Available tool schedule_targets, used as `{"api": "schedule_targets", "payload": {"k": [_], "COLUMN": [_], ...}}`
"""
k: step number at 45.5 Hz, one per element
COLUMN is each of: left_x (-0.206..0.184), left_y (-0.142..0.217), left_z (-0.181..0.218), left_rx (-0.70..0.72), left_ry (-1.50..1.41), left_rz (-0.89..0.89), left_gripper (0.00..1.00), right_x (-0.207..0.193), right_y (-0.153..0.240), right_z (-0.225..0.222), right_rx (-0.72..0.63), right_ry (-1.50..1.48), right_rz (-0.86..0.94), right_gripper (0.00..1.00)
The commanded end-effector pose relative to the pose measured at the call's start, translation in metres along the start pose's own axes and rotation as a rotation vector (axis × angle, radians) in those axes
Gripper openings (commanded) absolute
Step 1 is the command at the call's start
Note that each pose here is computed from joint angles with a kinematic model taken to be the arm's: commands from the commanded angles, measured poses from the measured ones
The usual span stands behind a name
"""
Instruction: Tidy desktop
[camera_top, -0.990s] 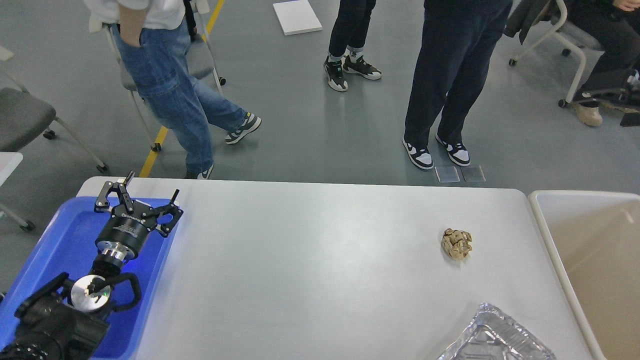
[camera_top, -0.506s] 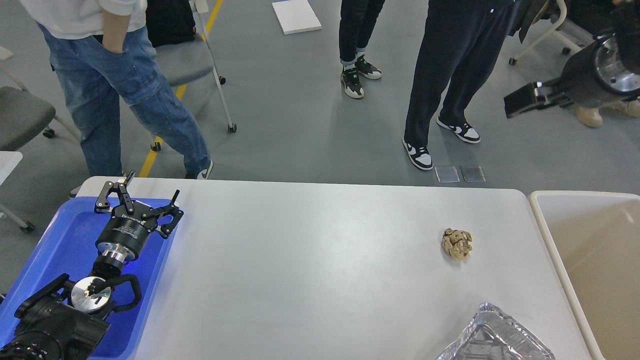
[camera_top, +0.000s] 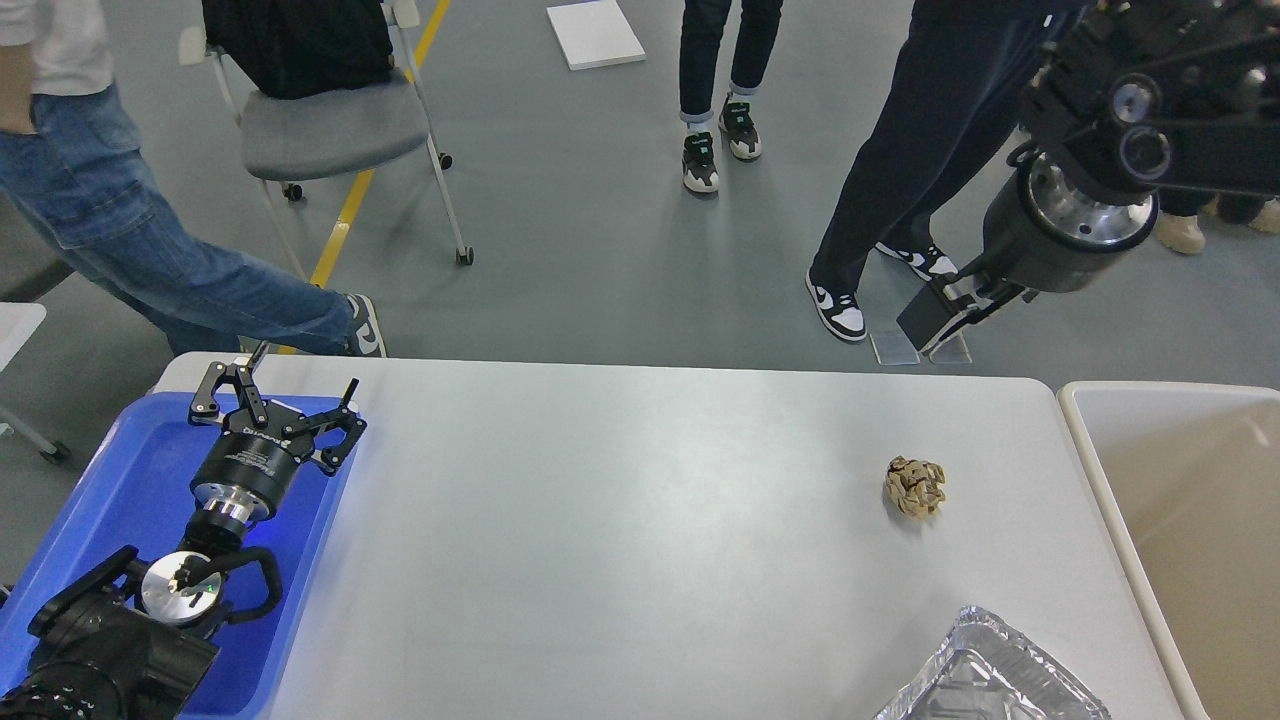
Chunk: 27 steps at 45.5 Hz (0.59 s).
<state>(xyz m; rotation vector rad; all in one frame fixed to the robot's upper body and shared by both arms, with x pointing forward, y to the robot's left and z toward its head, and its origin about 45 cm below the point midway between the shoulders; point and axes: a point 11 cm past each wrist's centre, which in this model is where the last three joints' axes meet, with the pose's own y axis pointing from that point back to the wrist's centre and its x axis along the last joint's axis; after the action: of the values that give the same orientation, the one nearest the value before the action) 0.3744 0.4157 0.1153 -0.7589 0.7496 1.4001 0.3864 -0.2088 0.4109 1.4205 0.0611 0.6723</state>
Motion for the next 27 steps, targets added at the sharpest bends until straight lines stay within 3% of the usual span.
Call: {"api": "schedule_targets", "payload": {"k": [1,17,27], "left_x": [0.0,0.001,0.001], "left_y": [0.0,0.001,0.001], "left_z": [0.0,0.0,0.0], "left_rx": [0.0,0.001,-0.002], "left_ry": [-0.001,-0.001,0.001], "left_rz": [0.0,0.001,0.002], "left_gripper": [1.0,1.0,1.0], "right_x": [-0.013,-0.056,-0.067], "right_y": [0.001,-0.004,-0.005], "right_z": [-0.017,0.046,0.064], "right_rx": [-0.005,-0.088,-0.092], "right_ry": [-0.005,-0.306,-0.376], "right_rz": [-0.123,-0.243,-0.222], "right_gripper": [1.0,1.0,1.0]}}
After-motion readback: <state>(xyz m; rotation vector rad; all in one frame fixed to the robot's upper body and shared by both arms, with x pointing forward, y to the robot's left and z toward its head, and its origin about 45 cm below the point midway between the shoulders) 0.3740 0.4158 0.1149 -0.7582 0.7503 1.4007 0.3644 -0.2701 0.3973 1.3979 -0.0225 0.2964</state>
